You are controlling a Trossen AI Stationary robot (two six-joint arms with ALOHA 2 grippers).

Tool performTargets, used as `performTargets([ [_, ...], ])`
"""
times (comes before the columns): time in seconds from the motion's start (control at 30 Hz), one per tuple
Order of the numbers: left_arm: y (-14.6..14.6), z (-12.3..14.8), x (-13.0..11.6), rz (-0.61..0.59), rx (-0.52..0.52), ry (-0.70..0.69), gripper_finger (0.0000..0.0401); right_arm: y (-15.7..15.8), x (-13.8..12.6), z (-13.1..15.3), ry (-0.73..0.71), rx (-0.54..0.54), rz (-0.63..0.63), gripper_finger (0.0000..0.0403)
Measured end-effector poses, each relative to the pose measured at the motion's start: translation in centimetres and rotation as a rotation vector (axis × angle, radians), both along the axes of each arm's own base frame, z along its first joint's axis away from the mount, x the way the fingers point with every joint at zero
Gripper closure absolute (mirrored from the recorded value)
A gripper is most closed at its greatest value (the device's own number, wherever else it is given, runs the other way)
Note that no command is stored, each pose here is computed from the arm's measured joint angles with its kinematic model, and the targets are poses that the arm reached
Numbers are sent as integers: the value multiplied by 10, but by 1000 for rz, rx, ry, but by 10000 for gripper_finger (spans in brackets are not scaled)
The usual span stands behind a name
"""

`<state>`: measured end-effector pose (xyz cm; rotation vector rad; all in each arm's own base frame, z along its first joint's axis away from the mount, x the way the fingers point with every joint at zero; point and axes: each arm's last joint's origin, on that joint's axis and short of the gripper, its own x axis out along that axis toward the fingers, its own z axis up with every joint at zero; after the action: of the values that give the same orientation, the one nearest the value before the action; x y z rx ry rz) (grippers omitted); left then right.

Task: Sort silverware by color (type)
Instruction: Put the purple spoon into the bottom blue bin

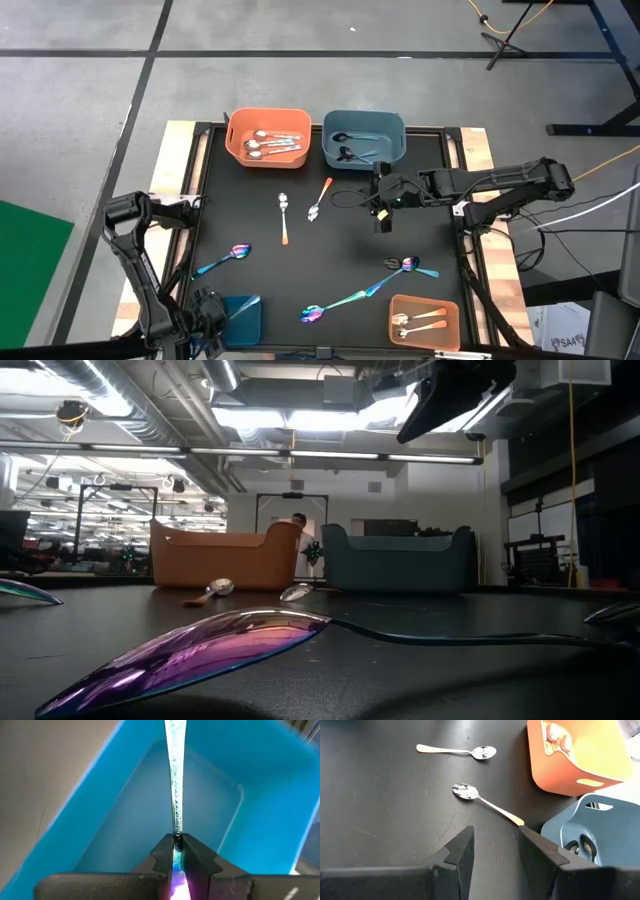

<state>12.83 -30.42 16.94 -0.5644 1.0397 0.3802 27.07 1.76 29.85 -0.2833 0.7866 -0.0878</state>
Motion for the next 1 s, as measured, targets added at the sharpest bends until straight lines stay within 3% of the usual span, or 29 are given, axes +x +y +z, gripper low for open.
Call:
performTargets([
  [0.53, 7, -1, 5, 43, 10, 76, 369, 0, 0, 0, 1, -2, 2, 262],
  [1.0, 7, 0, 7, 46, 23, 14, 369, 0, 0, 0, 1, -3, 3, 262],
])
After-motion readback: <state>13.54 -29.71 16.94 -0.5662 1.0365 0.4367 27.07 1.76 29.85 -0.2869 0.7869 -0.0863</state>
